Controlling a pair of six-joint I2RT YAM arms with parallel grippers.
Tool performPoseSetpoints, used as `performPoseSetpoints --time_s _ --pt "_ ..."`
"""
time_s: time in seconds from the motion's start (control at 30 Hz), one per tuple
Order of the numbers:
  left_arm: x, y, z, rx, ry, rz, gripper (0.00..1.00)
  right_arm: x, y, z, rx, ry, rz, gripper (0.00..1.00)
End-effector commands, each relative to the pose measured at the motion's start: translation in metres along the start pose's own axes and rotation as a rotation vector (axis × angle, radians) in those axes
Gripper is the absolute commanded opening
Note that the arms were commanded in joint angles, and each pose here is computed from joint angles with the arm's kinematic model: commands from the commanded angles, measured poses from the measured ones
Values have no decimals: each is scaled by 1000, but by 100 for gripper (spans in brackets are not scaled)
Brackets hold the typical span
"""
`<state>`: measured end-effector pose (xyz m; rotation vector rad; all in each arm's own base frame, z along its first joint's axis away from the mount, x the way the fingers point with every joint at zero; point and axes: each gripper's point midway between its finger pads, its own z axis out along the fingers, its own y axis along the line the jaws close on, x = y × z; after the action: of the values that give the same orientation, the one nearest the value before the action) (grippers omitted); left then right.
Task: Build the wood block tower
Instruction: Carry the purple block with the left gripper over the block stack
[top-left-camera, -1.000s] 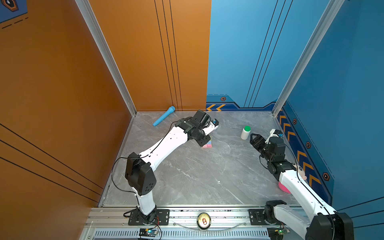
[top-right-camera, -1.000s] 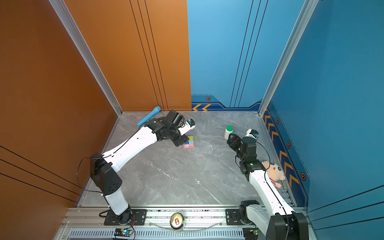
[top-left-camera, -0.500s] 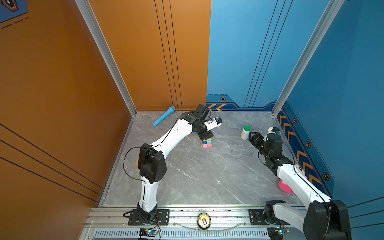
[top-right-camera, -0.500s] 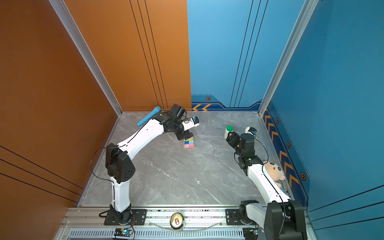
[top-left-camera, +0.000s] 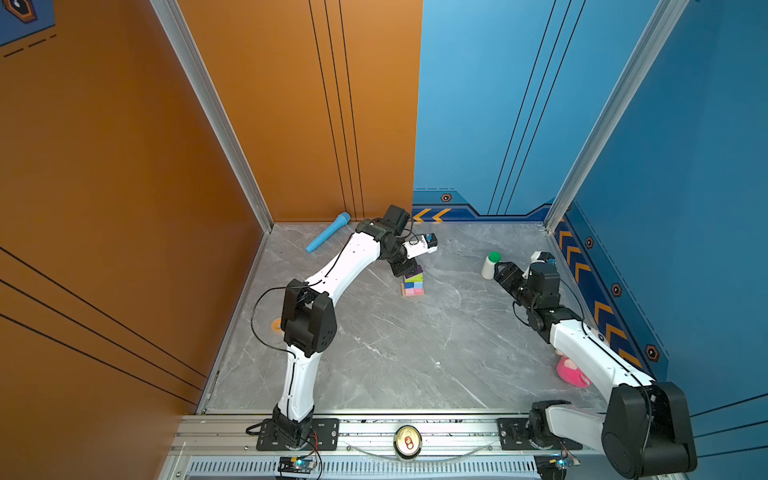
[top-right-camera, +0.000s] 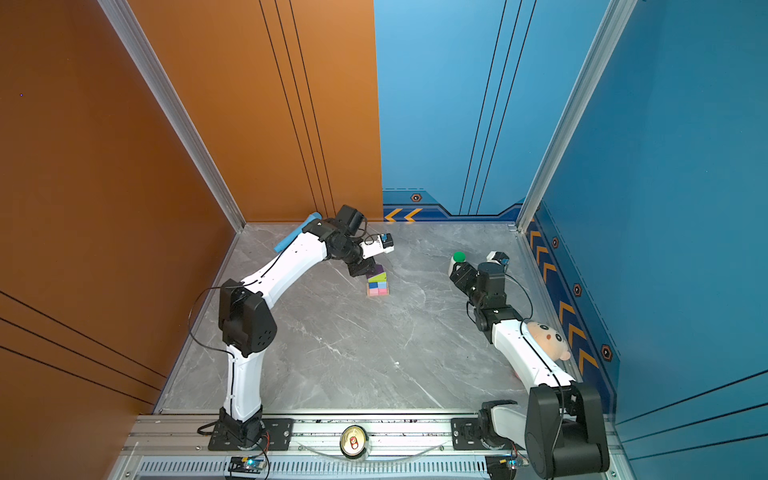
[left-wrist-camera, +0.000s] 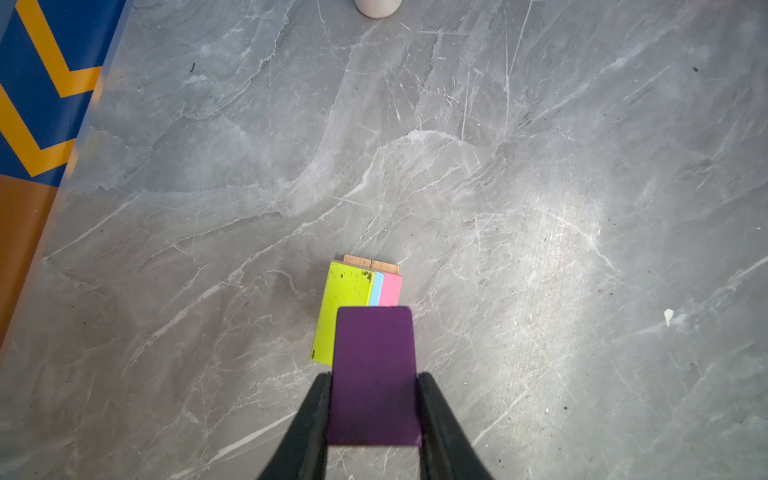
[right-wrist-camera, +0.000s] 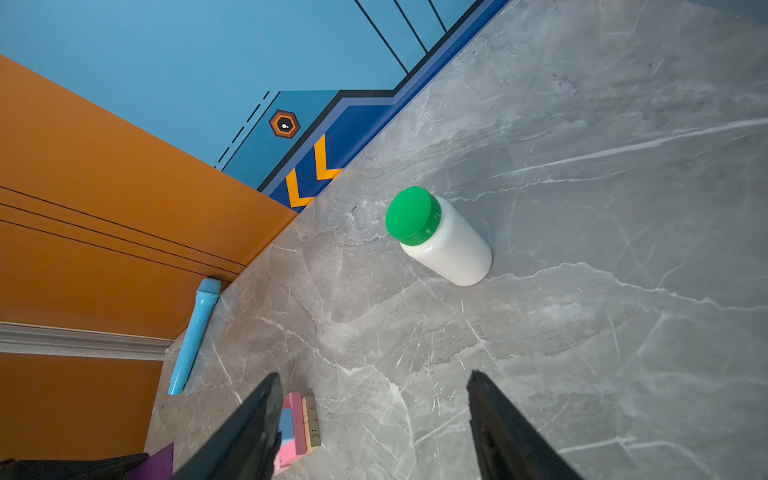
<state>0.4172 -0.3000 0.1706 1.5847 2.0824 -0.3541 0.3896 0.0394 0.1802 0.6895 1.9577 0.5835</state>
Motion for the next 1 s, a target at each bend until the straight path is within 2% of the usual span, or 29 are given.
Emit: performPoseSetpoints --time_s 0.0,0.4,0.6,0.97 --pt "3 -1 7 5 34 60 15 -13 15 0 -47 -24 -6 71" --pt "5 10 28 -37 95 150 15 -13 13 1 -41 -27 -10 71" --pt "-3 11 33 -41 87 189 14 -14 15 1 -45 -28 -12 71" --pt "7 12 33 -32 119 187 15 -12 17 7 -56 -13 -6 71"
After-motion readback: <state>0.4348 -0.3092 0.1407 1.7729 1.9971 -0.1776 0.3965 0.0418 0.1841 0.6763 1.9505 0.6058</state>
